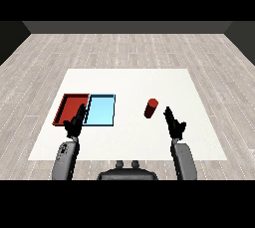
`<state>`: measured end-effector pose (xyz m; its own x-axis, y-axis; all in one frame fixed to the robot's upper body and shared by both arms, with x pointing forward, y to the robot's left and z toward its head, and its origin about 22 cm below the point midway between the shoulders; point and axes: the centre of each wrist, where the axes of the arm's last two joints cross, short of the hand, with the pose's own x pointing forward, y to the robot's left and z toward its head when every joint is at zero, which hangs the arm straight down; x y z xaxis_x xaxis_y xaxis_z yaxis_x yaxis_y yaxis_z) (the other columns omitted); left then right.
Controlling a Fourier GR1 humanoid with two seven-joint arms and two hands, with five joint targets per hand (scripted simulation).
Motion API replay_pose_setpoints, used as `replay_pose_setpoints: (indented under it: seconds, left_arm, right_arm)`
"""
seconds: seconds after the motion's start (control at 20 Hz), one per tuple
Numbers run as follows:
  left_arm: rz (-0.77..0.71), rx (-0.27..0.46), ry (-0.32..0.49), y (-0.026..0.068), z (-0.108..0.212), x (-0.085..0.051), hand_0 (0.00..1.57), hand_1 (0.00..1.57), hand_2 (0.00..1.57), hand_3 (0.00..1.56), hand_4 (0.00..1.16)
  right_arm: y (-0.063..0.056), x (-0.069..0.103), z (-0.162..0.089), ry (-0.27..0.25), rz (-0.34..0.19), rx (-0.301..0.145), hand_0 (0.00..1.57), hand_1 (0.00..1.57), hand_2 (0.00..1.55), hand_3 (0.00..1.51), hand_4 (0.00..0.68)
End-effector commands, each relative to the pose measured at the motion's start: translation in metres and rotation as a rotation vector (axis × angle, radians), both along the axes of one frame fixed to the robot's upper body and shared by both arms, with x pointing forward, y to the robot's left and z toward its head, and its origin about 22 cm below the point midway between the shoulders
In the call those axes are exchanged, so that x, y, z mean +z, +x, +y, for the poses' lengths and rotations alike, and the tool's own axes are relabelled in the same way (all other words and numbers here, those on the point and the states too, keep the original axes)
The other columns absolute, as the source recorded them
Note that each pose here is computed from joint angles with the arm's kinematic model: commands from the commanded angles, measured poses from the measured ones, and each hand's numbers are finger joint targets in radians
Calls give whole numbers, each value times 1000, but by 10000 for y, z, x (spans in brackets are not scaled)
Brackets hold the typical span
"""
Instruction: Pick the red can and put it in the red box
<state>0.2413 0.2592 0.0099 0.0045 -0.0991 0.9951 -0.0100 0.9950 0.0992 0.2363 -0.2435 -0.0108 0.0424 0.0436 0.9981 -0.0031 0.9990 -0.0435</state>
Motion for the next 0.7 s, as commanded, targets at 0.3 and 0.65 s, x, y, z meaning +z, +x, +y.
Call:
replay_pose_setpoints:
  seconds: [0.3,0.65]
  left_arm:
    - [-404,-69,-113,148,-265,413,0,0,0,0,0]
    - [-474,-65,-118,-38,-85,149,0,0,0,0,0]
  right_arm:
    - [225,479,-878,35,-336,48,0,0,0,0,0]
    - [76,212,-1552,74,-403,88,0,0,0,0,0]
